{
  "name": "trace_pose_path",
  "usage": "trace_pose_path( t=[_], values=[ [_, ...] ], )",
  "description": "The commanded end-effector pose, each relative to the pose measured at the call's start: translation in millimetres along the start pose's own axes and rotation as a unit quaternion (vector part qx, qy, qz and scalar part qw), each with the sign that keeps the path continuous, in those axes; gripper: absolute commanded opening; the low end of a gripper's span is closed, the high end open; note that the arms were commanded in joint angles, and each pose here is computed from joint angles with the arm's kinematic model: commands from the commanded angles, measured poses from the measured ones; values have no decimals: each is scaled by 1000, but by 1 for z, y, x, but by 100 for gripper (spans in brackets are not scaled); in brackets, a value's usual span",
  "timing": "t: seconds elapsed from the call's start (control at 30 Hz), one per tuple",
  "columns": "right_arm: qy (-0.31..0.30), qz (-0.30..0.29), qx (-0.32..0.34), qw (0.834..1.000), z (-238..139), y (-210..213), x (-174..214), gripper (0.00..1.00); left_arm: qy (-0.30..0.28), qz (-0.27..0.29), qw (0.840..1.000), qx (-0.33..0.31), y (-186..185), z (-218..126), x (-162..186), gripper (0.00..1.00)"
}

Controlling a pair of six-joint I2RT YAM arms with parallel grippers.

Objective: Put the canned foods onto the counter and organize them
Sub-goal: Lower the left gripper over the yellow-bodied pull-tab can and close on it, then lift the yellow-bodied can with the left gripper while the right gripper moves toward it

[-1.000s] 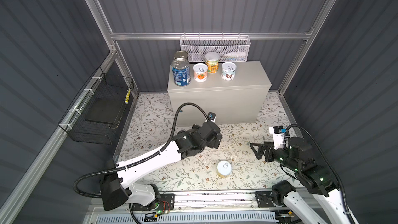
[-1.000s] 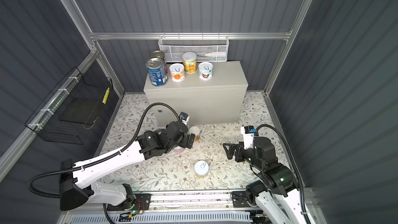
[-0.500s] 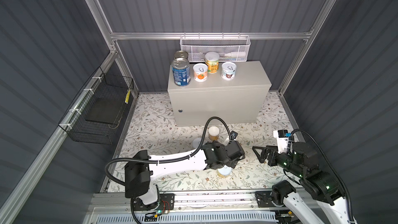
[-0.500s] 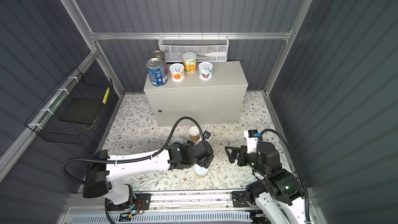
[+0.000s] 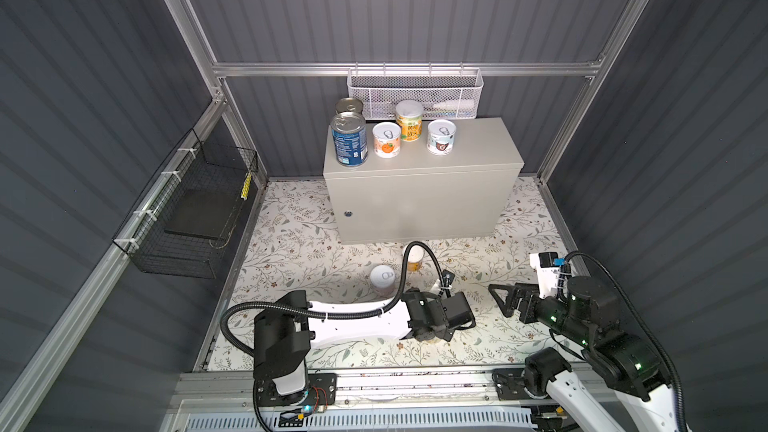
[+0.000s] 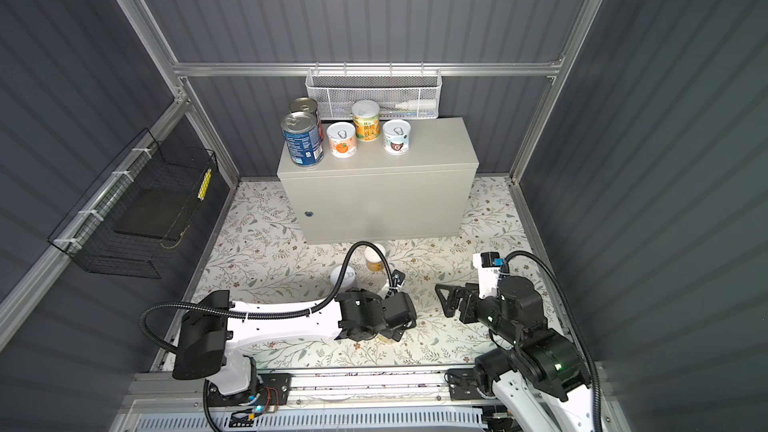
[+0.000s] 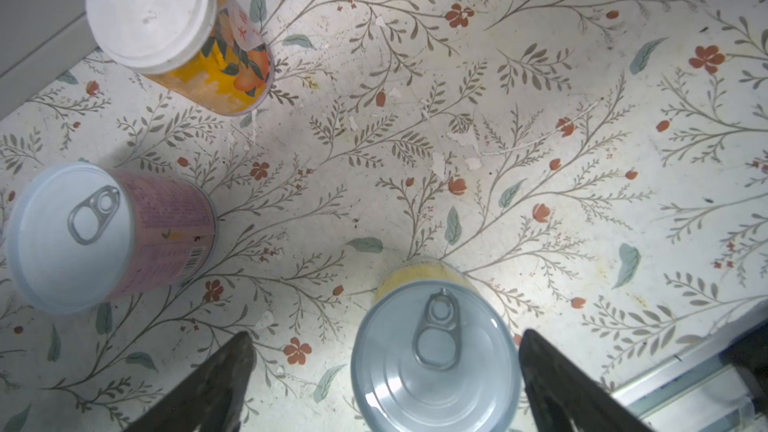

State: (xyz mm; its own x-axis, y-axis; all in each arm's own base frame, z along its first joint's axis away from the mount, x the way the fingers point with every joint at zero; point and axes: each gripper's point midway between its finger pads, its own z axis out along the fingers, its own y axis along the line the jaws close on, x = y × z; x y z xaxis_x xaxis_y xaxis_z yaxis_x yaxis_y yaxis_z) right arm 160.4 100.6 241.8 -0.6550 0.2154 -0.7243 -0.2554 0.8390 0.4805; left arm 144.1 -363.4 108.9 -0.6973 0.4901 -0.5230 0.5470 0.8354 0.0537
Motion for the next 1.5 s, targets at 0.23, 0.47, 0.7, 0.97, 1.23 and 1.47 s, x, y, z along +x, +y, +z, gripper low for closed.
trace_pose_path(
  t=[0.23, 0.47, 0.7, 0.97, 1.23, 1.47],
  values=[
    [1, -3, -6, 1000, -5, 3, 1, 99, 35, -12, 999, 21, -14, 11, 20, 100],
    [-4, -3, -3, 1000, -7, 2, 0, 99, 55, -12, 998, -3, -11, 24, 29, 98],
    [-9, -2, 1, 1000, -7, 0, 0, 99, 46, -28, 999, 1, -8, 28, 35, 82],
    [-12, 0, 2, 1000, -9, 0, -1, 99, 49, -33, 998, 8, -6, 34, 38, 74],
    [-11, -1, 2, 1000, -8, 0, 0, 99, 28, -54, 998, 31, -2, 26, 31, 61],
    [-14, 5, 14, 1000, -9, -3, -4, 99, -5, -86, 994, 70, 29, -2, -2, 57]
  ],
)
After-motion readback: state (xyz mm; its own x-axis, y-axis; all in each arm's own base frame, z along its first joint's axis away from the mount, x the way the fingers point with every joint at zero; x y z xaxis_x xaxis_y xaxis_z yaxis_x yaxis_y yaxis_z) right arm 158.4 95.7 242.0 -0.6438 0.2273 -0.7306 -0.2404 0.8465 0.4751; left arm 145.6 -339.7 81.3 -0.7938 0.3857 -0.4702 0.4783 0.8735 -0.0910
